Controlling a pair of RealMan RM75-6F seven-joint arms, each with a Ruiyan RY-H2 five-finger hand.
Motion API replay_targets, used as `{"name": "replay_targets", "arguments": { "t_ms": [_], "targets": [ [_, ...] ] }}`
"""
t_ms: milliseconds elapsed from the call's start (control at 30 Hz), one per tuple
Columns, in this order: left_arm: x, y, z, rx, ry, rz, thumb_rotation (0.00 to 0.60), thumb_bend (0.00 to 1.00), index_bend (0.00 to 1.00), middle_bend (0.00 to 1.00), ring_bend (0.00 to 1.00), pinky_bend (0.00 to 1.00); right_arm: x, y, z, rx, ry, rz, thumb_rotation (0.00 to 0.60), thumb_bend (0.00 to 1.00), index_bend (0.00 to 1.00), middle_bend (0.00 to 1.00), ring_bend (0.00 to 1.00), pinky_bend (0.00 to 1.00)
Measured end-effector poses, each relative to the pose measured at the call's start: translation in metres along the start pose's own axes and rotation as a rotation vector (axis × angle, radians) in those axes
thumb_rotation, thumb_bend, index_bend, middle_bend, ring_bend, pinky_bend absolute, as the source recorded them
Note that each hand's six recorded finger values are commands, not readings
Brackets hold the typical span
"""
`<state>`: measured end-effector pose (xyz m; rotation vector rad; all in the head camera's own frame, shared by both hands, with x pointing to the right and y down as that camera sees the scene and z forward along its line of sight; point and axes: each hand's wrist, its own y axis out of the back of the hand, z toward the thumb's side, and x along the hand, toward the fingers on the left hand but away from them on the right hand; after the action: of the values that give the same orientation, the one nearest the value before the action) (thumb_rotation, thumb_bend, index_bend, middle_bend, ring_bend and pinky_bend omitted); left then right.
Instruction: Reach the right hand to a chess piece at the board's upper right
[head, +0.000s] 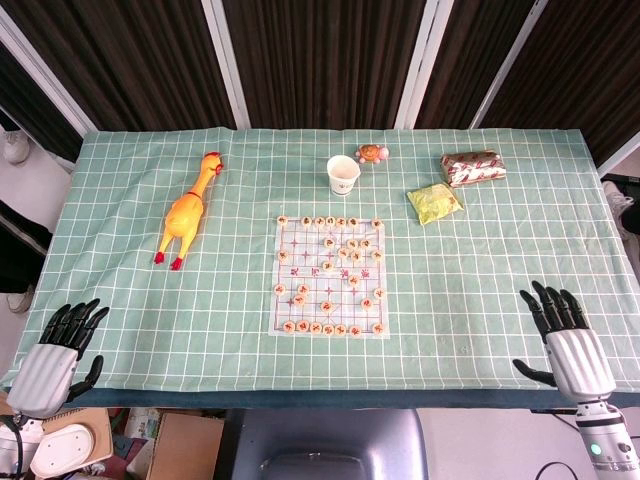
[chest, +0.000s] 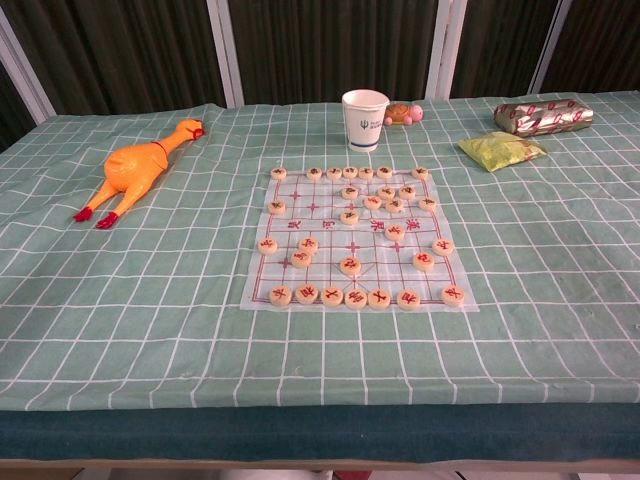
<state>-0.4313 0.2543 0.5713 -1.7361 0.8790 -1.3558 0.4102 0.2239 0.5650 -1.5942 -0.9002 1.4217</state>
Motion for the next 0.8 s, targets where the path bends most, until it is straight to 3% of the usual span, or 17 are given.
{"name": "replay_targets", "arguments": {
  "t_ms": [300,500,633,800],
  "targets": [
    [-0.003,-0.001,0.003,0.004,-0.017,0.005,0.6,0.52,0.0,0.0,0.0,0.04,-0.007,-0.002,0.004,0.011,0.032,0.001,0.6,0.13,0.0,0.0,0.0,0.0],
    [-0.005,-0.001,0.005,-0.01,-0.037,-0.013,0.6,0.51,0.0,0.0,0.0,0.04,-0.04,0.009,0.026,0.034,0.132,-0.037,0.6,0.13,0.02,0.0,0.0,0.0],
    [-0.003,-0.001,-0.001,-0.01,-0.02,-0.019,0.6,0.51,0.0,0.0,0.0,0.04,-0.074,0.017,0.057,0.009,0.224,-0.015,0.6,0.14,0.2,0.0,0.0,0.0],
    [-0.004,0.005,-0.01,-0.01,0.022,-0.01,0.6,0.51,0.0,0.0,0.0,0.04,-0.125,0.031,0.098,-0.036,0.294,-0.012,0.6,0.23,0.44,0.0,0.0,0.0]
  ]
}}
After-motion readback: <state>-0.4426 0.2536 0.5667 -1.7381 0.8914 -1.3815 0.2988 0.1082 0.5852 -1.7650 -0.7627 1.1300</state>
